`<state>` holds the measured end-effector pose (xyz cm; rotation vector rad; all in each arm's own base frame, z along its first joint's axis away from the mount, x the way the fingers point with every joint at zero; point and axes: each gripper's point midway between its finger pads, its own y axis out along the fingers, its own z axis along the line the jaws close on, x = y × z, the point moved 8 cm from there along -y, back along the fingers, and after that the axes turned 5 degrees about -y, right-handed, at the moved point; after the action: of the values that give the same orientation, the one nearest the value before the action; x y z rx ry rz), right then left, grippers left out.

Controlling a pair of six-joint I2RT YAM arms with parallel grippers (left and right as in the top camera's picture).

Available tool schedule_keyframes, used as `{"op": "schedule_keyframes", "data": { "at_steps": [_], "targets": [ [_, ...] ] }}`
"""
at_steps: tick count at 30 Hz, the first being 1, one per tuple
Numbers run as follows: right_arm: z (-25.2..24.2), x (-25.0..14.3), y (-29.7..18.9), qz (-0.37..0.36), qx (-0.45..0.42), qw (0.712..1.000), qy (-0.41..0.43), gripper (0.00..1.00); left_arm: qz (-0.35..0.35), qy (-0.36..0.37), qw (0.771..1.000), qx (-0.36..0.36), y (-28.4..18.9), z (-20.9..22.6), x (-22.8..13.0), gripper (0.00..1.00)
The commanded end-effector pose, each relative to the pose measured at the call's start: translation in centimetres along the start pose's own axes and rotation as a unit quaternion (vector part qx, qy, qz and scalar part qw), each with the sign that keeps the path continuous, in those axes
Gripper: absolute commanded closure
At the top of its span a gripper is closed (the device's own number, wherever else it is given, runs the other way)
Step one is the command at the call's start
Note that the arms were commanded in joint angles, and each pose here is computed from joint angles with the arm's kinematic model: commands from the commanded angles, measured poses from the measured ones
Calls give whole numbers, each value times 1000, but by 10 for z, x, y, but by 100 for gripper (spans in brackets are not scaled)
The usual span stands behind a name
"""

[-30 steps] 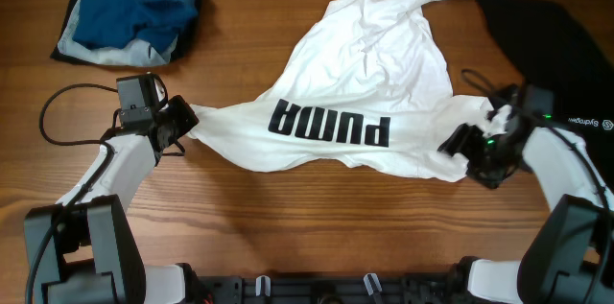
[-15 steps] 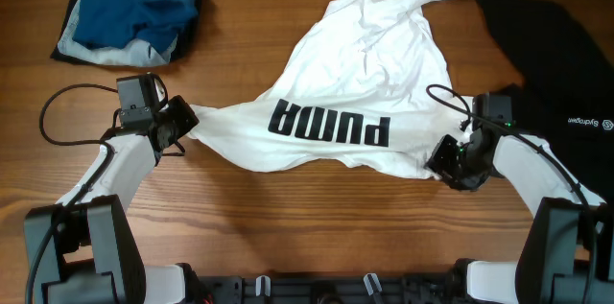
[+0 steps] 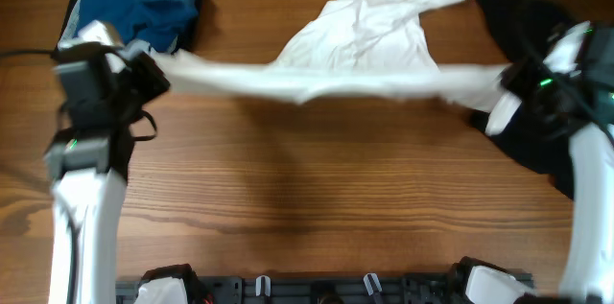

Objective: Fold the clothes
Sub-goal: 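Lift the T-shirt with both grippers and lay it flat toward the robot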

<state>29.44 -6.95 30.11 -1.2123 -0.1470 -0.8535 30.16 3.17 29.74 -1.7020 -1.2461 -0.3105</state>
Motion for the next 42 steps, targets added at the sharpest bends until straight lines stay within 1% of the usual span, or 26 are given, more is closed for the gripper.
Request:
{"op": "schedule_keyframes", "data": {
  "at_steps": [1, 5, 7, 9, 13, 16, 19, 21, 23, 25, 27, 31, 34, 36, 38, 39, 42],
  "targets": [
    [20, 32, -76, -101, 12, 994, -40, 96, -127, 18, 990, -67, -81, -35, 41, 96],
    [29, 44, -140, -175, 8, 983, -52, 96, -214, 30, 969, -121, -150, -56, 57, 96],
    [37, 44, -176, -216, 17, 974, -71, 96, -265, 47, 951, -149, -187, -65, 62, 96],
    [44, 41, -208, -257, 22, 963, -79, 96, -323, 67, 927, -178, -228, -72, 64, 96],
    [58, 24, -271, -344, 10, 933, -107, 96, -404, 81, 883, -224, -295, -80, 59, 96],
    [72, 7, -313, -405, -2, 904, -137, 96, -437, 84, 863, -242, -329, -82, 55, 96],
    [82, -7, -342, -444, -14, 882, -157, 96, -448, 87, 855, -247, -340, -83, 54, 96],
    [85, -11, -351, -455, -16, 875, -164, 96, -449, 96, 855, -241, -339, -83, 54, 96],
    [86, -10, -353, -459, -20, 871, -174, 96, -442, 102, 862, -226, -331, -82, 57, 96],
    [84, -3, -347, -451, -21, 876, -172, 96, -432, 92, 875, -198, -316, -79, 63, 96],
    [81, 9, -336, -435, -22, 884, -169, 96, -415, 86, 888, -178, -298, -78, 70, 96],
    [68, 51, -288, -363, -5, 916, -170, 96, -346, 81, 925, -139, -234, -79, 87, 96],
    [53, 84, -239, -296, 4, 941, -161, 96, -289, 77, 948, -109, -176, -78, 100, 96],
    [43, 104, -198, -248, 7, 955, -160, 96, -240, 76, 963, -93, -128, -76, 104, 96],
    [38, 122, -152, -198, 15, 966, -166, 96, -203, 74, 973, -81, -91, -72, 105, 96],
    [37, 129, -127, -172, 20, 970, -168, 96, -178, 72, 979, -72, -63, -69, 105, 96],
    [40, 146, -48, -108, 33, 977, -180, 96, -130, 70, 987, -62, -2, -61, 102, 96]
  ]
}}
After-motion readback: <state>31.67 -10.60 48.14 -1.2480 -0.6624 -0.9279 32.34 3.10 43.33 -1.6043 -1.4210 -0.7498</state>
